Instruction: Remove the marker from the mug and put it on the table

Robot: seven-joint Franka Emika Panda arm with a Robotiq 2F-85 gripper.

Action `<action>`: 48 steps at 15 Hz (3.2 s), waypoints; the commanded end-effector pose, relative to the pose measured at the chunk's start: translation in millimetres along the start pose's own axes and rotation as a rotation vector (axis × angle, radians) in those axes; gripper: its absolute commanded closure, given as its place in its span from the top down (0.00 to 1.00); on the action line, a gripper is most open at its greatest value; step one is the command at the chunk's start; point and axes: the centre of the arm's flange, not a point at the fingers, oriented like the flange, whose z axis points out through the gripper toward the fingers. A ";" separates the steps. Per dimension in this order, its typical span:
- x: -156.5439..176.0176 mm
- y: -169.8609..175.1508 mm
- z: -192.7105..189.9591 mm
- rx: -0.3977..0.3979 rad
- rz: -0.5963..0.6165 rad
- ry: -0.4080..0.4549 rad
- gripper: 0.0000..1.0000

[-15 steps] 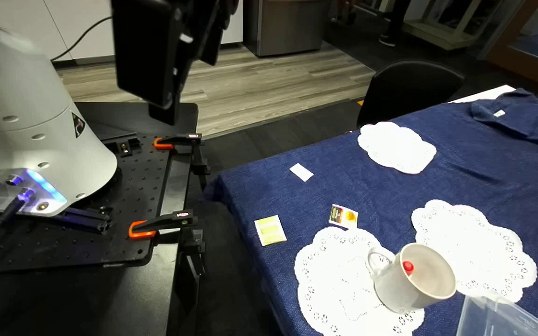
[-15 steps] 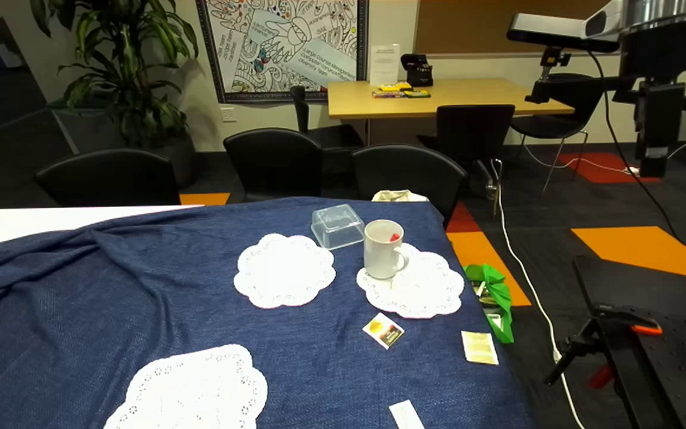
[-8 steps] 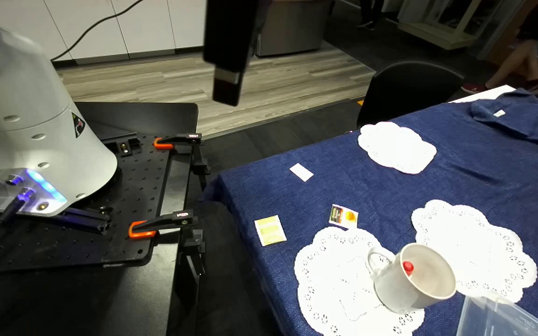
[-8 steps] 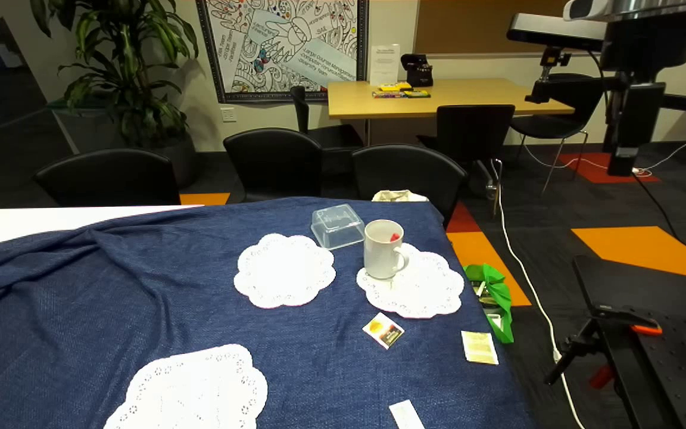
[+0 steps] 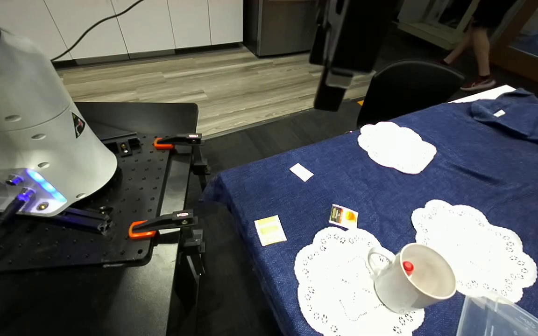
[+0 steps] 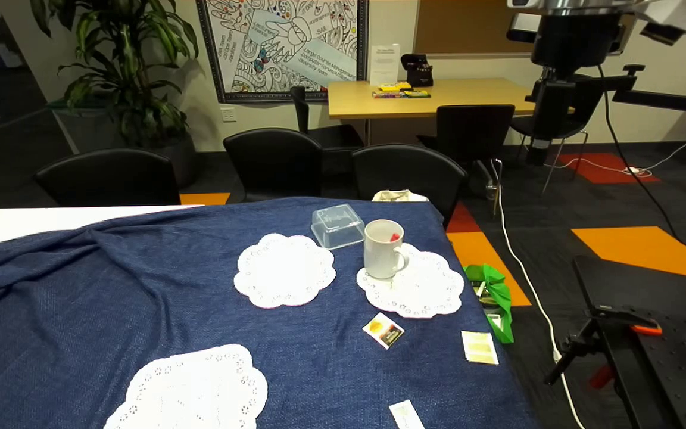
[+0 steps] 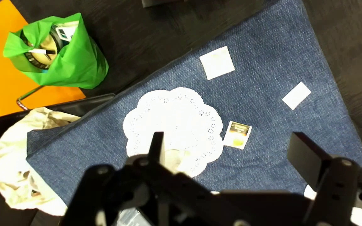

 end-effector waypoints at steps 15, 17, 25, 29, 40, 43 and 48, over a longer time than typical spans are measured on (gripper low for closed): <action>171.6 43.6 66.9 -0.079 0.044 -0.131 1.00; 178.2 43.7 87.7 -0.078 0.042 -0.155 1.00; 176.2 42.7 138.2 -0.085 0.044 -0.231 1.00; 178.4 43.2 138.6 -0.085 0.044 -0.229 1.00; 226.1 43.0 158.9 -0.106 0.021 -0.150 0.83; 233.5 46.1 169.9 -0.102 0.007 -0.162 0.67; 245.4 50.0 190.3 -0.103 -0.052 -0.174 0.54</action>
